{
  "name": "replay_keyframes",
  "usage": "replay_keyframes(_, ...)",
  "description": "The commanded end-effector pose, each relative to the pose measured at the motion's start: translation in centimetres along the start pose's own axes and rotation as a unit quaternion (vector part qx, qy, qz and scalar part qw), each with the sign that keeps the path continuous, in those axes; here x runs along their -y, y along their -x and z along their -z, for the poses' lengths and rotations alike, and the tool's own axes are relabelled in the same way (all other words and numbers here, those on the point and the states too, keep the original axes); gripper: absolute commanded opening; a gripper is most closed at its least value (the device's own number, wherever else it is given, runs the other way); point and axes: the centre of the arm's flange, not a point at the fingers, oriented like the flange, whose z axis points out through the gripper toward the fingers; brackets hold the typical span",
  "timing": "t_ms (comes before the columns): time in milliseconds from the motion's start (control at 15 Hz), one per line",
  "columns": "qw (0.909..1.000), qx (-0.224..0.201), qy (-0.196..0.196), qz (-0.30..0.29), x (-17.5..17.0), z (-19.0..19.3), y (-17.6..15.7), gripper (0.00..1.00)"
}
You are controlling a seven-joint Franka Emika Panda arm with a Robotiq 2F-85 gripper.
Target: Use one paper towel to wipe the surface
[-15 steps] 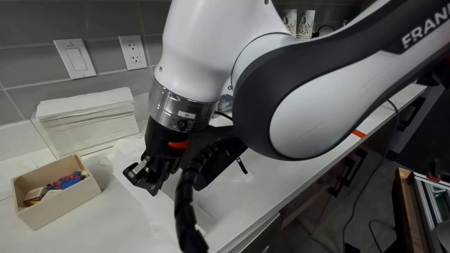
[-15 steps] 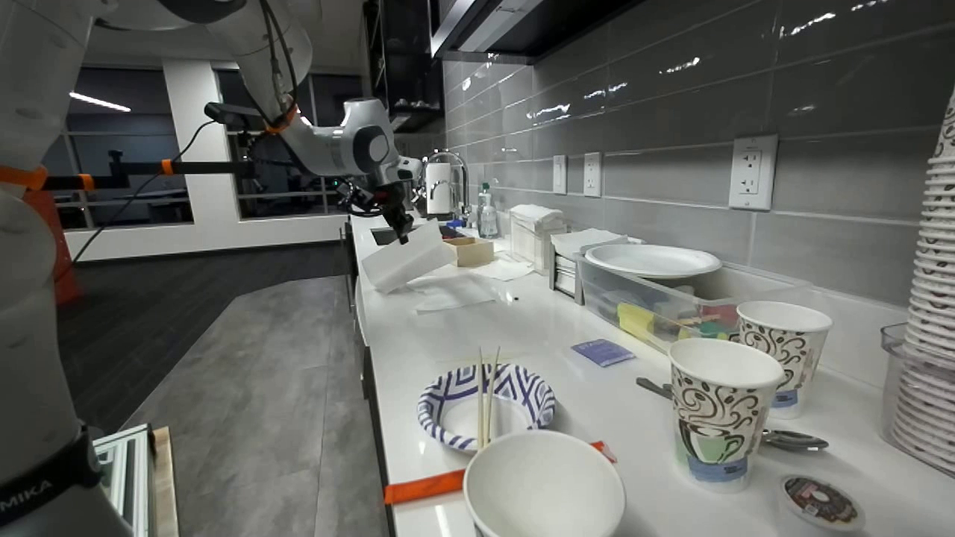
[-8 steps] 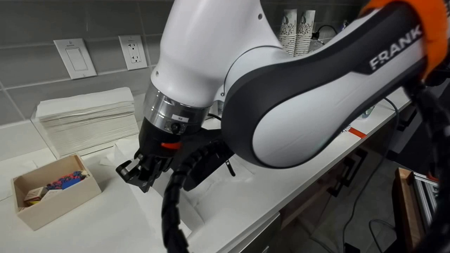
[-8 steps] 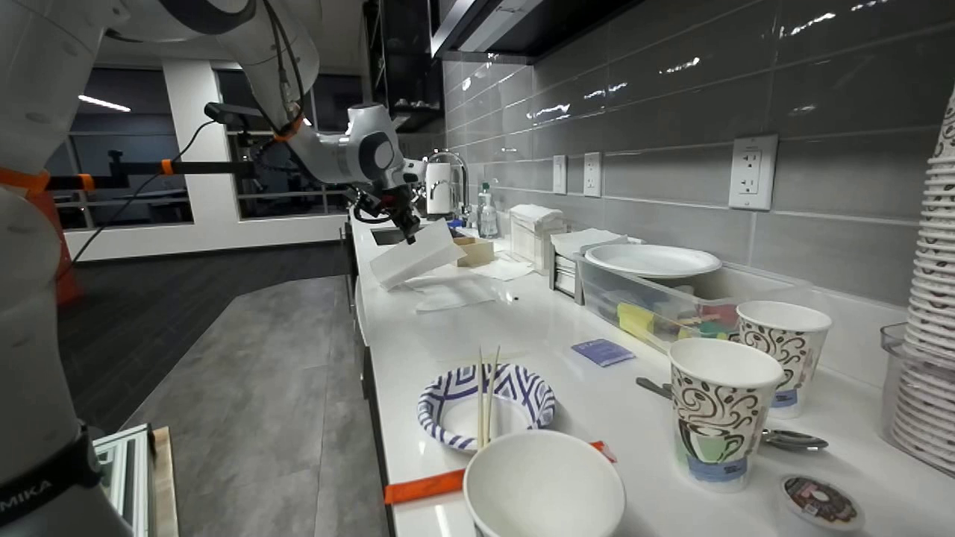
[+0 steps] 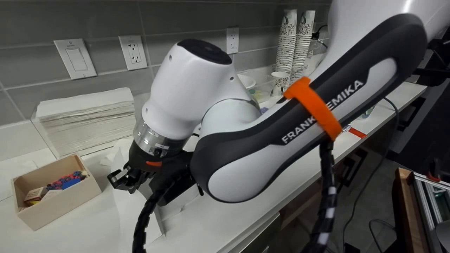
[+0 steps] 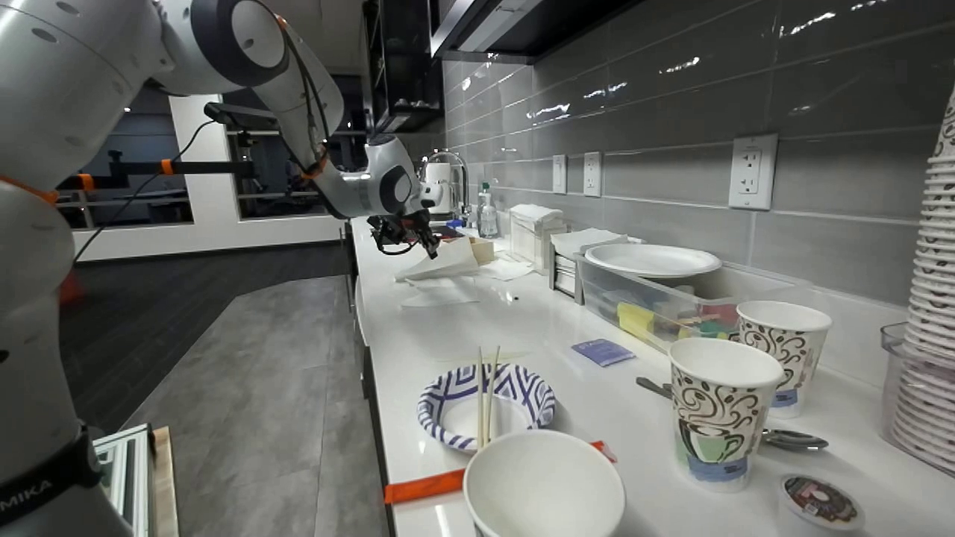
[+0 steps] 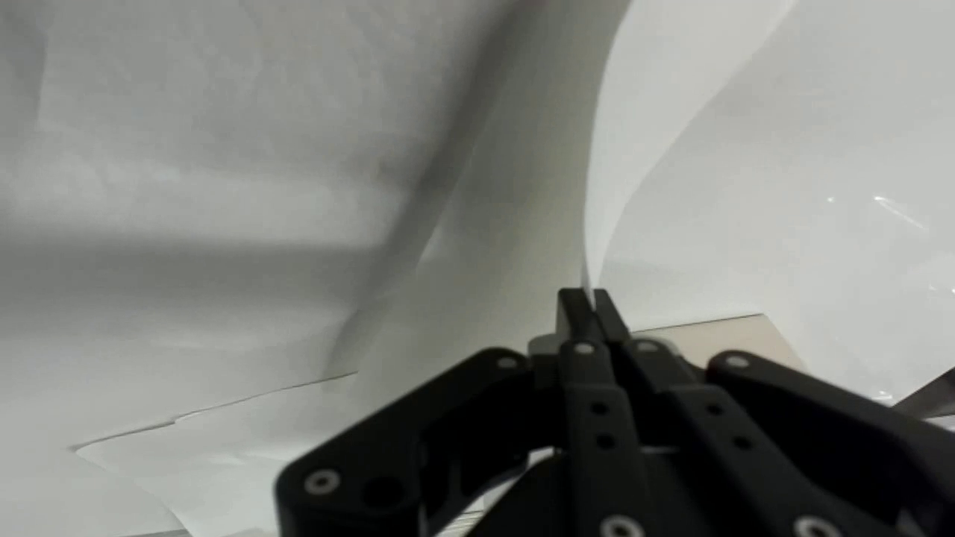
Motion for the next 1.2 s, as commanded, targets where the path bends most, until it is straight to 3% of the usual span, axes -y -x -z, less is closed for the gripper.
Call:
replay_keyframes(0, 0.9991, -0.023, -0.016, -0.032, 1.0, -2.5, -0.9, 0.26)
replay_keyframes(133, 0.9992, -0.021, -0.013, -0.032, 1.5, -1.8, -1.7, 0.33)
replay_keyframes(400, 0.9995, 0.008, 0.024, -0.018, 2.7, 2.4, -3.9, 0.65)
replay_keyframes(733, 0.9887, 0.085, 0.121, 0.027, 2.3, 9.3, -4.7, 0.99)
replay_keyframes(933, 0.9795, 0.106, 0.164, 0.048, 0.8, 13.4, -4.1, 1.0)
replay_keyframes(1133, 0.977, 0.125, 0.166, 0.048, -1.3, 16.3, -2.7, 1.0)
